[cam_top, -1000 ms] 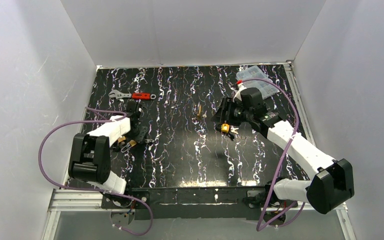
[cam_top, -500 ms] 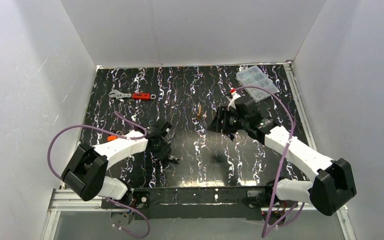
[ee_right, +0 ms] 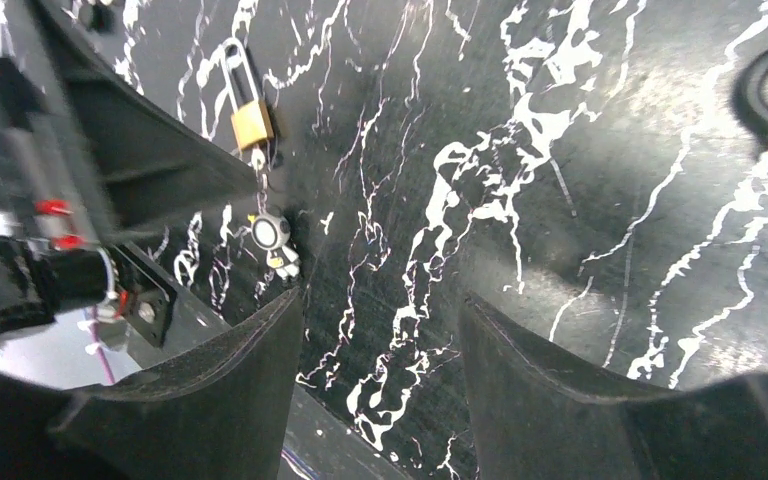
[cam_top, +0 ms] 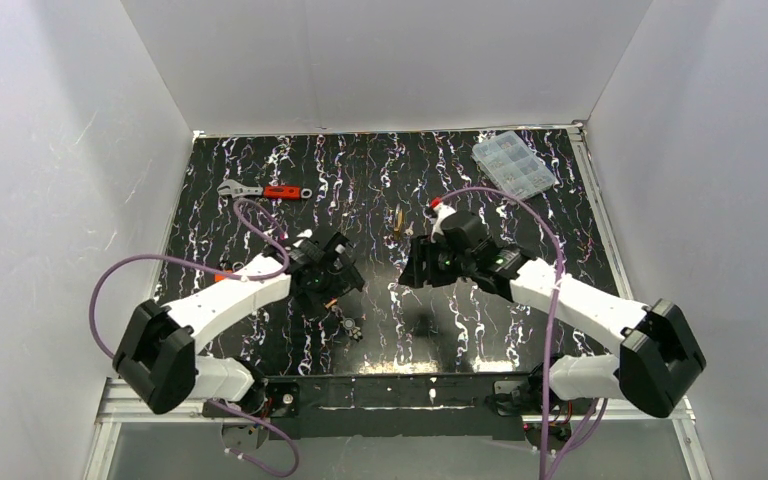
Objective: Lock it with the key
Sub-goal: Move the lock to the center of the board, then pick up the lock from the center of the board.
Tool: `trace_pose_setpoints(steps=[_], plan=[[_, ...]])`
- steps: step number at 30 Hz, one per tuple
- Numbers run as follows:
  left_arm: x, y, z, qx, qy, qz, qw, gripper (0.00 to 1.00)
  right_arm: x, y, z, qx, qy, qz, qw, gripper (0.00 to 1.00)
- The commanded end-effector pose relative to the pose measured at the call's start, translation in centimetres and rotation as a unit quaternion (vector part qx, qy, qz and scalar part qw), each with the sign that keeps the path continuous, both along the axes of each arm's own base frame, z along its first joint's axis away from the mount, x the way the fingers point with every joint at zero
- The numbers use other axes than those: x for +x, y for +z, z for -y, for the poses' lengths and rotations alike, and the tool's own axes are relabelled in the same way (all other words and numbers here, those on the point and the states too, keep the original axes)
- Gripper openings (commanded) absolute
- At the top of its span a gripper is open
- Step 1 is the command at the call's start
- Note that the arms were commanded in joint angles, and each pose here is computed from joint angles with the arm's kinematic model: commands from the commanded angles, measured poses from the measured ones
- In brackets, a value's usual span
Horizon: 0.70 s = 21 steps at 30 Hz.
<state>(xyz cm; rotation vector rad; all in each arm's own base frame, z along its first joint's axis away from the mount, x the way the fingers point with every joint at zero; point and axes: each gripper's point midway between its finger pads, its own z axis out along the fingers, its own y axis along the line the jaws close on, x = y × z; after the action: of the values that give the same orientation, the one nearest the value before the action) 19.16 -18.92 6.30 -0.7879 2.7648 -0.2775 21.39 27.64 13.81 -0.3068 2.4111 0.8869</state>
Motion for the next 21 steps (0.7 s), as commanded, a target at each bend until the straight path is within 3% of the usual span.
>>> trace_pose_setpoints(steps=[1,10,21], plan=[[0.8,4.2,-4.0,0.047,-0.052,0.048,0.996,0.98,0.7,0.7,-2.6,-0.013,0.023,0.041,0.999,0.65],[2.7,7.9,-12.5,0.052,0.002,0.084,0.995,0.98,0.2,-0.1,-9.8,-0.051,0.102,0.069,0.991,0.66],[2.1,7.7,-13.6,0.002,0.026,0.084,0.996,0.98,0.5,-4.8,-17.5,-0.16,0.191,0.101,0.963,0.66]])
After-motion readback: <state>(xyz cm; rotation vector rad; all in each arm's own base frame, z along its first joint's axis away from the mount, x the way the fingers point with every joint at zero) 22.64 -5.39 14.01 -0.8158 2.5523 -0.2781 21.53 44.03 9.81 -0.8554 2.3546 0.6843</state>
